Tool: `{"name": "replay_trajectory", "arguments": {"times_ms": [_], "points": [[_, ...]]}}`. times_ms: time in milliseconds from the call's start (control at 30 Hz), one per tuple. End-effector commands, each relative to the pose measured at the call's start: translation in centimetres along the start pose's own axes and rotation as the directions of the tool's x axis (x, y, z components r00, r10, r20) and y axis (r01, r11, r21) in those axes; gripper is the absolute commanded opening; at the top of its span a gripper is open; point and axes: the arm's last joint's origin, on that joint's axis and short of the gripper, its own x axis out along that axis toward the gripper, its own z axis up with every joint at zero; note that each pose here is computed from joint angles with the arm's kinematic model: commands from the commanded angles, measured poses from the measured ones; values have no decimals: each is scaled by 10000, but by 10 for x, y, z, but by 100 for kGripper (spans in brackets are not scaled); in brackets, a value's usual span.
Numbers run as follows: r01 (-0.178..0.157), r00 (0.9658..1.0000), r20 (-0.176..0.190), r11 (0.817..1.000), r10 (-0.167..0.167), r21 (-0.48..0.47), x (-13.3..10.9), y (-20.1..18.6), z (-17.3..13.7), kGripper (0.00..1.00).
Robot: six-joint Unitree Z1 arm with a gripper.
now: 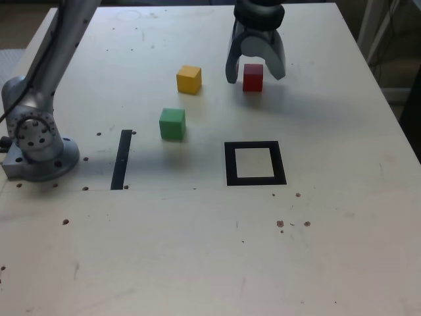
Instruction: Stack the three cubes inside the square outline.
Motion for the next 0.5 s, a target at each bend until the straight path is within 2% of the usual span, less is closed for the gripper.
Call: {"name": "replay_trajectory", "arguments": {"times_ms": [0, 100, 200, 467], "points": [[14, 10000, 68, 10000, -14, -32, 0, 2, 0, 71], [0, 9998, 174, 10000, 2, -94, 1, 5, 0, 61], [2, 9995, 310, 9999, 1, -106, 1, 6, 1, 56], [472, 9979, 433, 9988, -477, 136, 4, 3, 0, 53]]}}
